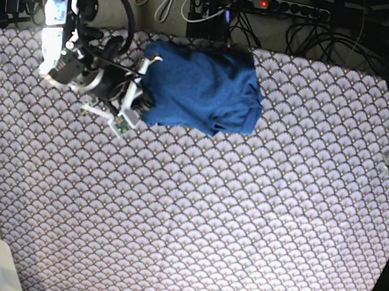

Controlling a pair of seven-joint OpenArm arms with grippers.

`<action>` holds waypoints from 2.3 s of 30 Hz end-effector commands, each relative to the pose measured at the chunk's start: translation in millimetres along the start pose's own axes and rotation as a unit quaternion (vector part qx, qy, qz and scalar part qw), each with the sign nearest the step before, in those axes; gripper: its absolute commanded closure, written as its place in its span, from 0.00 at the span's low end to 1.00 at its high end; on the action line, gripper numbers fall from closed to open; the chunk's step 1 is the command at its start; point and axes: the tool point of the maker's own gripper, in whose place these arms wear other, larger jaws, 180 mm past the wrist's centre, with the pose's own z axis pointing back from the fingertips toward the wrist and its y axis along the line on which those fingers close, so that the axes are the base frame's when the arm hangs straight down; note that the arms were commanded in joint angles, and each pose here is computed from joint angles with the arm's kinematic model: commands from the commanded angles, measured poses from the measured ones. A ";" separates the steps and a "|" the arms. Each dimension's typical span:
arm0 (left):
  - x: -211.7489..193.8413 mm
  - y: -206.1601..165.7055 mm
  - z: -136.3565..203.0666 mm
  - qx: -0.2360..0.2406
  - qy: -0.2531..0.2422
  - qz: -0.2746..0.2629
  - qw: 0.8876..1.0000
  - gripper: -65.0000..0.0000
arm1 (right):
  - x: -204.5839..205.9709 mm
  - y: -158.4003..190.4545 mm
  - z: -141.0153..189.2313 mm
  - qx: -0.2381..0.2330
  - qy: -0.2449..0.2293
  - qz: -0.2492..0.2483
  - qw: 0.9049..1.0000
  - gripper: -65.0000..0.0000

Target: Fold the T-shirt properly

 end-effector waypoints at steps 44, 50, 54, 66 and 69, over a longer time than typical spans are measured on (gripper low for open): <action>-162.0 -221.5 78.9 -0.339 0.244 0.005 0.909 0.22 | 12.9 -49.8 55.2 -0.097 -0.030 0.020 0.995 0.75; -178.5 -221.8 78.6 -0.323 0.235 -0.052 0.915 0.22 | 8.0 -47.4 55.2 -0.094 -0.025 0.018 0.995 0.73; -192.9 -220.0 76.4 -0.311 0.238 -0.083 0.916 0.22 | 8.0 -47.4 55.2 -0.094 -0.025 0.018 0.995 0.73; -230.5 -224.6 60.9 -0.288 0.287 -0.069 0.911 0.22 | 8.0 -47.4 55.2 -0.094 -0.025 0.018 0.995 0.74; -228.2 -237.6 64.2 -0.304 0.283 -0.078 0.906 0.22 | 8.0 -47.4 55.2 -0.094 -0.025 0.018 0.995 0.74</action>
